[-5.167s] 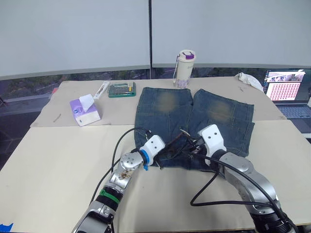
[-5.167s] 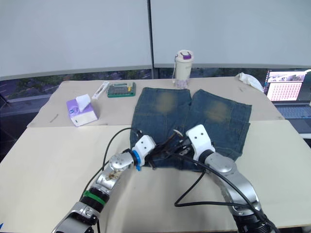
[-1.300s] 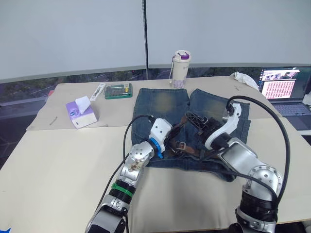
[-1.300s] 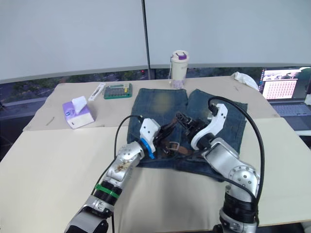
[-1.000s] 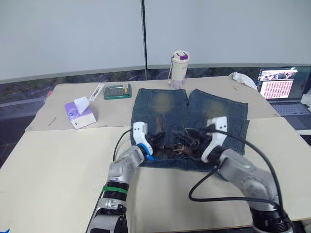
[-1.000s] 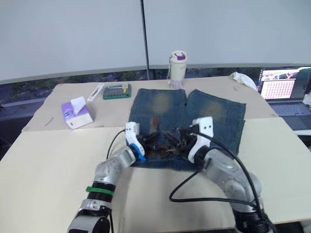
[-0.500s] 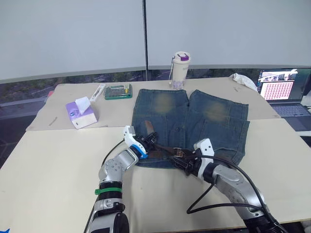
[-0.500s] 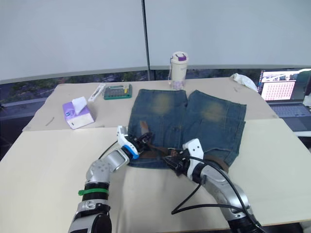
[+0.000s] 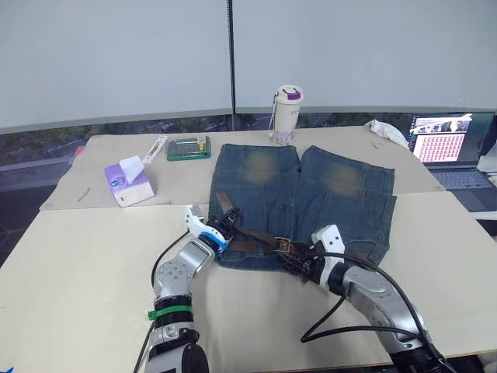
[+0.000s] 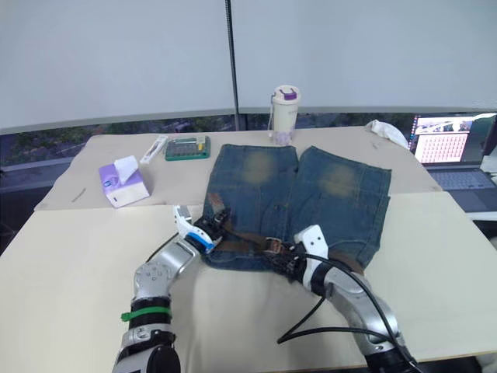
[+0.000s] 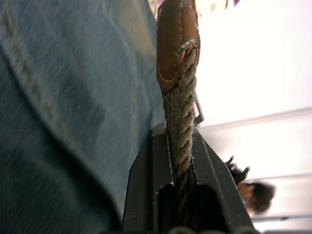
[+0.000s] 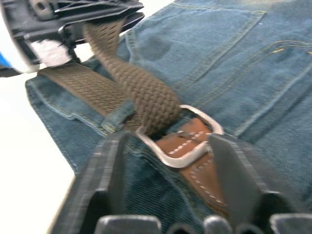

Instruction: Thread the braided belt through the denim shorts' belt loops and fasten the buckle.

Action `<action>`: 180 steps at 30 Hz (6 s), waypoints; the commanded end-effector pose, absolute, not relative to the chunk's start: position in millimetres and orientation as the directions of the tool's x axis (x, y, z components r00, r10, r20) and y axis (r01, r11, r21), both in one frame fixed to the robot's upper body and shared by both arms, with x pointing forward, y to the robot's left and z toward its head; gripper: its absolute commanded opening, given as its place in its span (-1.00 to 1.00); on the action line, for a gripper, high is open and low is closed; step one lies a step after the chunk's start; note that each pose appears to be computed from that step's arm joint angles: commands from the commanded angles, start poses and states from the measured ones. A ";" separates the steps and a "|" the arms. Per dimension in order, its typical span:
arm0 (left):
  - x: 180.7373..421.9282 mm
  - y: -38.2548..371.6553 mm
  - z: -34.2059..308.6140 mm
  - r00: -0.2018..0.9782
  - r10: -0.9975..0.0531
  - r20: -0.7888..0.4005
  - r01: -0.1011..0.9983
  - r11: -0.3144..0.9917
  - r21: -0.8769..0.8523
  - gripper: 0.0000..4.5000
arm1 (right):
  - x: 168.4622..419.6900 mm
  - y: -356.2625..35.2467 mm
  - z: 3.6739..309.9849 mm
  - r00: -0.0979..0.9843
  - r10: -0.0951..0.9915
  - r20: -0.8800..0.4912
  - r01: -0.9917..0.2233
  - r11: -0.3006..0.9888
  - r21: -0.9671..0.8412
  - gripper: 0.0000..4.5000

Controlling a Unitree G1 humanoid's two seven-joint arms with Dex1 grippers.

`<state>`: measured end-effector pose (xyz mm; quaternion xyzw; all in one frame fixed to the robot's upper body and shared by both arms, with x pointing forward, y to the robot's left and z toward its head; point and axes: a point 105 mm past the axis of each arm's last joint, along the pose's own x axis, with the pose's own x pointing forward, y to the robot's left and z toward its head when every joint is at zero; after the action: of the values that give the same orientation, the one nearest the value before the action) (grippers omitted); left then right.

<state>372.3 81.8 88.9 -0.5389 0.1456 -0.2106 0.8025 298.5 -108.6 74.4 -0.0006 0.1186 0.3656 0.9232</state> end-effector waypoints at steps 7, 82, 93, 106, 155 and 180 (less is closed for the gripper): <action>369.4 74.6 102.4 0.846 -0.533 0.028 0.272 0.387 -0.881 -1.00 | 303.3 -109.4 64.7 0.710 0.653 -0.263 -0.658 0.748 0.083 -0.99; 377.2 74.6 117.3 0.842 -0.514 0.162 0.423 0.443 -0.790 -1.00 | 317.4 -119.8 43.7 0.649 0.576 -0.498 -0.733 0.648 -0.207 -0.99; 382.0 76.5 177.1 0.816 -0.429 0.386 0.546 0.355 -0.759 -1.00 | 308.2 -121.1 22.5 0.586 0.544 -0.600 -0.754 0.637 -0.160 -0.99; 377.0 45.6 209.6 0.742 -0.447 0.500 0.632 0.216 -0.744 -1.00 | 307.0 -115.6 15.6 0.556 0.536 -0.635 -0.776 0.608 -0.166 -0.99; 367.4 -30.7 200.2 0.570 -0.659 0.491 0.714 0.100 -0.693 -1.00 | 294.0 -101.2 7.3 0.552 0.551 -0.626 -0.792 0.583 -0.184 -0.99; 338.4 -24.3 227.8 0.346 -0.730 0.589 0.760 -0.150 -0.632 -1.00 | 295.7 -106.7 12.2 0.569 0.551 -0.611 -0.780 0.598 -0.187 -0.99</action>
<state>342.7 -18.5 184.9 -0.4957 0.0569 -0.5378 0.6796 317.5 -90.9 66.9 -0.2398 0.1456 0.3895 0.8773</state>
